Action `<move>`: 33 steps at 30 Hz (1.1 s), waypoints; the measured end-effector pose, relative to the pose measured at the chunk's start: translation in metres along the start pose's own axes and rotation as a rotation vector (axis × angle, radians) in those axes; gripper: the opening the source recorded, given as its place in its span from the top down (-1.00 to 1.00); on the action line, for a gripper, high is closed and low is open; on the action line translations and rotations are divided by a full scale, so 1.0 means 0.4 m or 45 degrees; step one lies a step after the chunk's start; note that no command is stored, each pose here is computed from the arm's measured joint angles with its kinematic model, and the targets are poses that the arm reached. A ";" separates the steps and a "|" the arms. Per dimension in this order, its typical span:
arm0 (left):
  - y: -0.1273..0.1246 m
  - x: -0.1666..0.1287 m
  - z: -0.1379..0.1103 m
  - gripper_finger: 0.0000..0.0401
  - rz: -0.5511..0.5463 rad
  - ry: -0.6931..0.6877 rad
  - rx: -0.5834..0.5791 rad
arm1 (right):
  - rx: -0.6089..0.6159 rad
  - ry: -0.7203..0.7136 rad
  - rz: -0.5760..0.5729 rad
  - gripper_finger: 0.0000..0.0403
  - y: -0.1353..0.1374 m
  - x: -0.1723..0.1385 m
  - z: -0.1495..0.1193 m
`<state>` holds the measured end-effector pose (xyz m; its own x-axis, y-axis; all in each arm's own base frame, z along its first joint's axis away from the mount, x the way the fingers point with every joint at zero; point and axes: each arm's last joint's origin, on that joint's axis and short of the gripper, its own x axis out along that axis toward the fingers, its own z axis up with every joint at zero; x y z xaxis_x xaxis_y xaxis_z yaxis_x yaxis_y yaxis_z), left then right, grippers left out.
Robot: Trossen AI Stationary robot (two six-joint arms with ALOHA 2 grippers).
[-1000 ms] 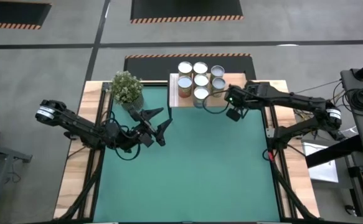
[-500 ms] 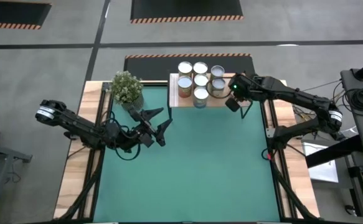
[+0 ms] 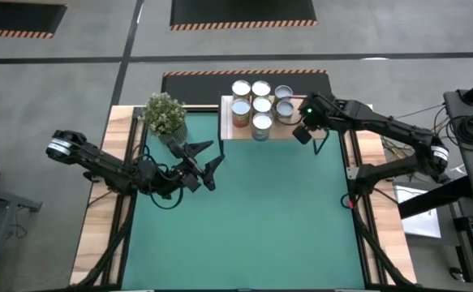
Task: Pick and place cans onto a shelf
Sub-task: Put the canned pineapple rings on the shelf
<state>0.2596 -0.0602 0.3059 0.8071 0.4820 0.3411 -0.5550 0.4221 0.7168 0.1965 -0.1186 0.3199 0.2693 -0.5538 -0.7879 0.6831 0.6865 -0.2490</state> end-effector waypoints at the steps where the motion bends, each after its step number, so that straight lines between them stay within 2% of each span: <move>1: 0.000 0.000 0.000 -0.24 0.000 0.000 0.000 | 0.012 -0.028 0.003 0.96 -0.003 -0.009 0.003; 9: 0.000 0.000 0.000 -0.24 0.000 0.000 0.000 | 0.086 -0.022 0.012 0.96 -0.006 -0.014 -0.017; 19: 0.000 0.000 0.000 -0.24 0.000 0.000 0.000 | 0.067 0.079 -0.002 0.96 0.009 0.038 -0.058; 33: 0.000 0.000 0.000 -0.24 0.000 -0.001 0.000 | 0.005 0.031 0.006 0.96 0.014 0.047 -0.053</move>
<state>0.2596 -0.0602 0.3059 0.8074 0.4813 0.3414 -0.5548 0.4221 0.7170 0.1908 -0.1153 0.2916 0.2560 -0.5390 -0.8025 0.6845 0.6873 -0.2432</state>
